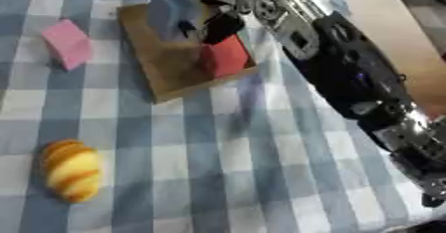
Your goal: Pick up objects on the table and place them in the box.
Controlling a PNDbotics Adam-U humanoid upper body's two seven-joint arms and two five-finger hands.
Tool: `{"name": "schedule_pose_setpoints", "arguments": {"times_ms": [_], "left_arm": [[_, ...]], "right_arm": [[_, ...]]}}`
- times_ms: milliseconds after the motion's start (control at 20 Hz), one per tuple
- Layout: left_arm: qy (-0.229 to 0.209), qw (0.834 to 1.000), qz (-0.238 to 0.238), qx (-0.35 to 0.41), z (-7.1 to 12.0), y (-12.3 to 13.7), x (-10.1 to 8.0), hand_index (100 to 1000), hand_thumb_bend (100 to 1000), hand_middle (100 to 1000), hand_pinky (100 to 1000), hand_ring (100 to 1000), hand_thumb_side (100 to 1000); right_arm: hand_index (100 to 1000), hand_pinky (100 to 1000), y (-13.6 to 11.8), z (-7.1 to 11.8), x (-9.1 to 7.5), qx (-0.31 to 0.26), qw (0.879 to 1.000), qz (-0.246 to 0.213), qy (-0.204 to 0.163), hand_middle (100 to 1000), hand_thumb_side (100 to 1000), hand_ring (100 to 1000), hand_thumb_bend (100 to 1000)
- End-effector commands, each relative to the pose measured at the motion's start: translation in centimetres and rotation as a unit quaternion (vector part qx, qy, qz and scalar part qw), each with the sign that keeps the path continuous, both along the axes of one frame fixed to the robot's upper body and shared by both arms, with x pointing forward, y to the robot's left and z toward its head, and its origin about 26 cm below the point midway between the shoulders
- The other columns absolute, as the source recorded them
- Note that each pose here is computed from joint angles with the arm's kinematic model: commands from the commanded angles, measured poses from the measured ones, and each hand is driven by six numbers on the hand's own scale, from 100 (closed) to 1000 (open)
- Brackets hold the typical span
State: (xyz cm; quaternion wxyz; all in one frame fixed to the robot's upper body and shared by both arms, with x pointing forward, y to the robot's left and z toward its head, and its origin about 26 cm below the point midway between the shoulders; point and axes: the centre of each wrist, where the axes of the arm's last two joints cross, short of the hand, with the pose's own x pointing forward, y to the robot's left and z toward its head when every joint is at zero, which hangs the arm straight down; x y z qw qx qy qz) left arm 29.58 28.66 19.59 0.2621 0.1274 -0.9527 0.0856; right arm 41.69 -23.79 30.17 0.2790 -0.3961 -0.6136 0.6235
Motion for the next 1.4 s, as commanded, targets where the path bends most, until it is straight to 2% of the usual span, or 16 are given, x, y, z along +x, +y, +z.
{"name": "schedule_pose_setpoints", "arguments": {"times_ms": [50,350,400,450,500,600,650,700,900,1000,1050,1100,1200,1250,1300,1400], "left_arm": [[-0.016,1.000,0.003,0.009,0.8,0.2,-0.2,837,583,693,892,765,471],[-0.016,1.000,0.001,0.010,0.9,0.1,-0.1,839,586,692,894,764,464],[-0.016,1.000,0.001,0.010,0.9,0.1,-0.1,838,586,691,895,764,461],[-0.016,1.000,0.001,0.010,0.9,0.1,-0.1,838,588,691,896,764,459],[-0.016,1.000,0.000,0.010,0.9,0.1,-0.1,837,589,691,897,764,459],[-0.014,1.000,-0.001,0.010,0.9,0.1,-0.1,836,590,690,896,764,461],[-0.014,1.000,-0.001,0.009,0.9,0.1,-0.1,835,590,690,896,764,462],[-0.014,1.000,0.000,0.008,0.9,0.1,-0.2,834,589,690,896,764,464],[-0.013,1.000,0.002,0.008,0.8,0.2,-0.2,833,590,690,896,763,468],[-0.012,1.000,0.005,0.007,0.8,0.3,-0.2,833,590,690,896,763,469],[-0.011,1.000,0.007,0.007,0.7,0.4,-0.3,833,590,690,896,763,470],[-0.010,1.000,0.009,0.008,0.7,0.5,-0.3,833,587,690,895,763,471],[-0.008,1.000,0.016,0.015,0.6,0.8,-0.4,833,582,690,894,763,472],[-0.008,1.000,0.020,0.020,0.6,1.1,-0.5,833,581,689,894,763,471],[-0.007,0.999,0.024,0.028,0.7,1.3,-0.5,833,579,691,894,763,472],[-0.004,0.998,0.032,0.049,0.8,1.8,-0.7,833,571,691,891,762,474]], "right_arm": [[1000,1000,-0.8,1.1,-0.3,0.030,0.999,-0.018,-0.036,1000,1000,1000,100],[1000,1000,-0.5,0.7,-0.4,0.027,0.998,-0.031,-0.043,1000,1000,1000,100],[1000,1000,-0.4,0.7,-0.4,0.021,0.998,-0.031,-0.042,1000,617,1000,100],[1000,1000,-0.4,0.7,-0.4,0.011,0.999,-0.031,-0.042,1000,339,1000,100],[1000,1000,-0.3,0.7,-0.4,0.000,0.999,-0.031,-0.041,1000,308,1000,100],[1000,1000,-0.2,0.8,-0.4,-0.019,0.999,-0.027,-0.039,1000,307,1000,100],[1000,1000,-0.1,0.9,-0.5,-0.023,0.999,-0.023,-0.038,1000,337,1000,100],[1000,1000,-0.1,1.0,-0.6,-0.025,0.999,-0.019,-0.036,1000,374,1000,100],[1000,1000,0.1,2.0,-1.6,-0.014,0.999,0.000,-0.038,1000,412,1000,100],[1000,1000,0.2,3.1,-2.8,0.003,0.999,0.020,-0.050,1000,374,1000,100],[1000,998,0.3,3.9,-3.6,0.014,0.998,0.031,-0.061,1000,444,1000,100],[1000,939,0.3,4.7,-4.5,0.030,0.996,0.043,-0.073,1000,452,1000,100],[1000,852,0.3,6.5,-7.2,0.074,0.989,0.068,-0.105,1000,319,980,100],[962,810,0.3,7.3,-8.9,0.095,0.984,0.086,-0.124,935,602,918,100],[931,786,0.3,8.1,-10.8,0.119,0.976,0.108,-0.147,868,211,882,100],[847,759,-0.4,9.1,-13.0,0.169,0.957,0.144,-0.185,780,249,818,100]]}}
